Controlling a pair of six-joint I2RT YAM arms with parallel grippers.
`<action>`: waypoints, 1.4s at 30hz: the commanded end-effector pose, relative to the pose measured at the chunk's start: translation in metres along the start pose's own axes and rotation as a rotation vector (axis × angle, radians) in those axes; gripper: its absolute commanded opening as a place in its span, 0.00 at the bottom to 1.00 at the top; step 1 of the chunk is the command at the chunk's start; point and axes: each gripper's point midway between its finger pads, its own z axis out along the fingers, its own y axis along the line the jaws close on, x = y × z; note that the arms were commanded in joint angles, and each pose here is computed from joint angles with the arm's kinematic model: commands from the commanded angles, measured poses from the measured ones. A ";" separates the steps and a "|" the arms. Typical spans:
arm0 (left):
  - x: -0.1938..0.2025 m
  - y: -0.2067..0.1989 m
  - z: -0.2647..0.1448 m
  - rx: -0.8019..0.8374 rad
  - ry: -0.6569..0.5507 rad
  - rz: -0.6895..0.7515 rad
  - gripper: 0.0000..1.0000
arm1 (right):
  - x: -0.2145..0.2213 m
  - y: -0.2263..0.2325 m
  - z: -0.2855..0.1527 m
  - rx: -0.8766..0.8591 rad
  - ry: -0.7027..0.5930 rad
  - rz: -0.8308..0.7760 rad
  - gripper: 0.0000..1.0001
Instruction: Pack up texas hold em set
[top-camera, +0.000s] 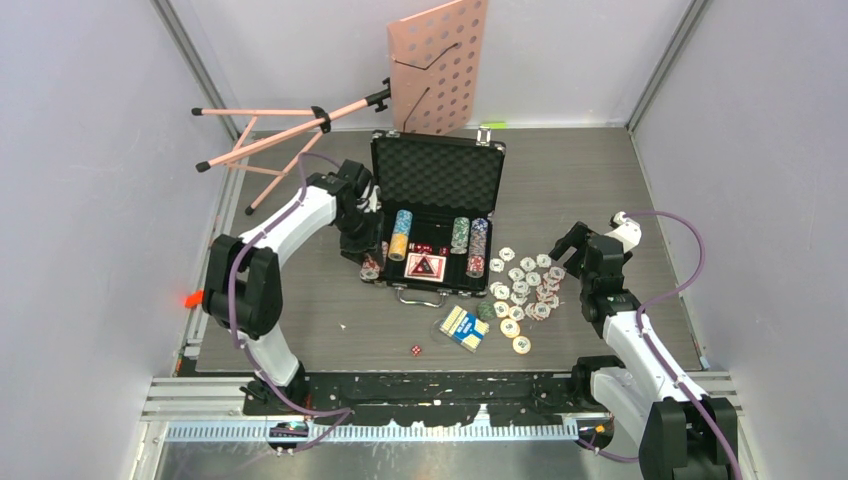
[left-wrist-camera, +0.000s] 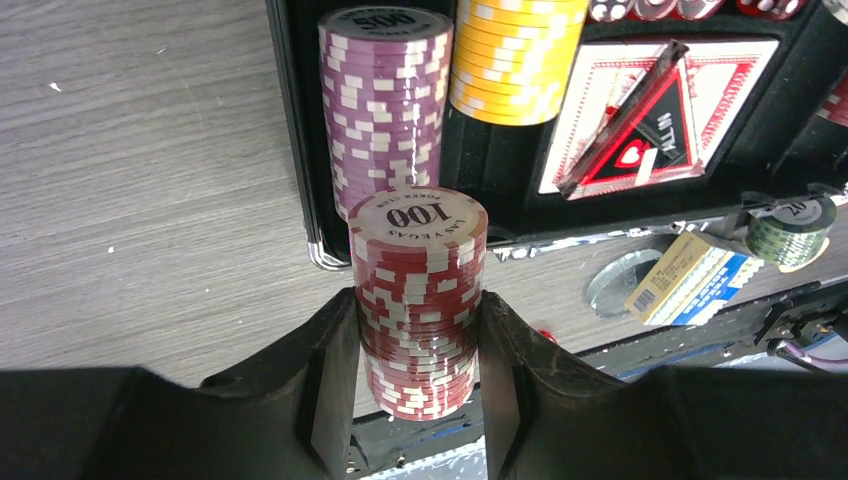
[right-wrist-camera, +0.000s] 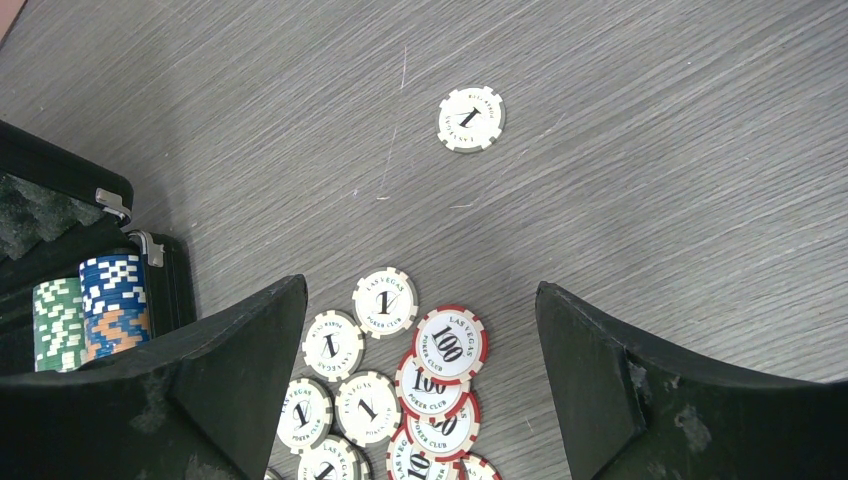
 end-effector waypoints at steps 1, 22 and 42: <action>-0.015 -0.003 -0.001 0.016 -0.030 0.011 0.00 | -0.023 0.014 0.000 -0.033 -0.052 0.013 0.91; 0.026 -0.002 -0.039 0.045 -0.062 0.021 0.00 | -0.022 0.013 0.000 -0.033 -0.052 0.013 0.90; 0.010 -0.003 -0.017 0.028 0.049 0.040 0.00 | -0.023 0.013 0.000 -0.030 -0.053 0.016 0.91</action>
